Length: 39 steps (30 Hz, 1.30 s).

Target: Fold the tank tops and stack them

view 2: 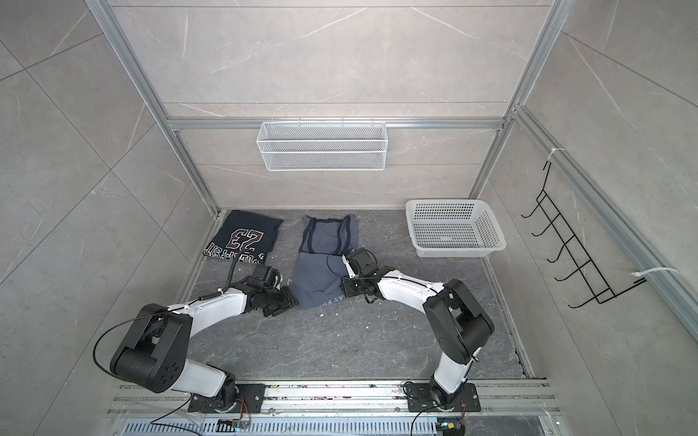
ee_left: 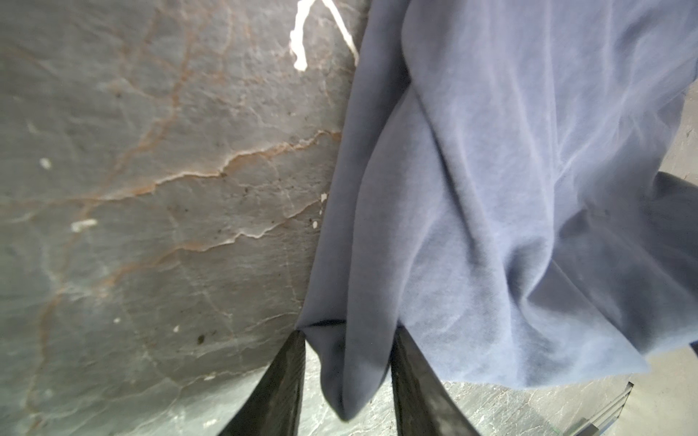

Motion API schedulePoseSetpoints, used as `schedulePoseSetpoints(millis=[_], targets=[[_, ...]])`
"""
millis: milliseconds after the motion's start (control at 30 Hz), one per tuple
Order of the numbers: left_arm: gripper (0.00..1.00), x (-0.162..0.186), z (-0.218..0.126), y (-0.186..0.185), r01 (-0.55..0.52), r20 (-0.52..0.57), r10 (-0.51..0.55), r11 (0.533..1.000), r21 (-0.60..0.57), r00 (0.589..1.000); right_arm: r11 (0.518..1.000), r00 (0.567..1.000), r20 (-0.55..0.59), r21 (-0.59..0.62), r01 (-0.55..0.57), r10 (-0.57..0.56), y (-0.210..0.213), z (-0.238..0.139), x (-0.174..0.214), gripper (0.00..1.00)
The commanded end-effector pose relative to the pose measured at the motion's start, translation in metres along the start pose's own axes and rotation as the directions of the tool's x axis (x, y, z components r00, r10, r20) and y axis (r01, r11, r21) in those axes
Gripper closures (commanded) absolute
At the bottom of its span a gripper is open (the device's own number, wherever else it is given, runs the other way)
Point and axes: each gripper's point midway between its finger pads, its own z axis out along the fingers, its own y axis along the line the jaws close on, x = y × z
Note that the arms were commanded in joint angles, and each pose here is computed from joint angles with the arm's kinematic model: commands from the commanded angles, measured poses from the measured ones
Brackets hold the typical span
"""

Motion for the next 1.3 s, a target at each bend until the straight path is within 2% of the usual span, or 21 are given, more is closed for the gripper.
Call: schedulePoseSetpoints(millis=[0,333,567,767,867,933,1100,1267], targets=[[0.59,-0.006,-0.001,-0.002,-0.027,0.016,0.027,1.0,-0.009,1.0,1.0,0.998,-0.067,-0.003,0.009,-0.009,0.001,0.009,0.011,0.55],[0.59,-0.007,0.002,-0.002,-0.026,0.012,0.026,1.0,-0.013,1.0,0.997,0.994,-0.106,-0.078,0.005,-0.013,0.011,0.016,0.024,0.53],[0.59,-0.006,0.001,-0.001,-0.025,0.013,0.025,1.0,-0.013,1.0,1.0,0.992,-0.127,0.003,-0.01,0.01,-0.005,0.023,0.028,0.44],[0.6,-0.005,0.002,0.001,-0.025,0.011,0.025,1.0,-0.017,1.0,1.0,0.993,-0.116,0.02,-0.019,0.022,-0.009,0.017,0.022,0.45],[0.59,-0.005,0.003,0.001,-0.022,0.009,0.022,1.0,-0.018,1.0,0.999,0.99,-0.131,0.025,-0.039,0.042,-0.014,0.021,0.027,0.49],[0.6,-0.006,0.004,0.0,-0.02,0.01,0.02,1.0,-0.014,1.0,0.999,0.989,-0.139,-0.006,-0.045,0.044,-0.008,0.02,0.029,0.56],[0.69,-0.006,0.003,-0.004,-0.019,0.009,0.019,1.0,0.004,1.0,0.996,0.99,-0.122,-0.031,-0.082,0.077,-0.001,0.005,0.035,0.81],[0.76,-0.006,0.001,-0.01,-0.027,0.009,0.027,0.999,0.021,1.0,0.991,0.988,-0.1,-0.051,-0.127,0.122,0.0,-0.008,0.049,0.9]])
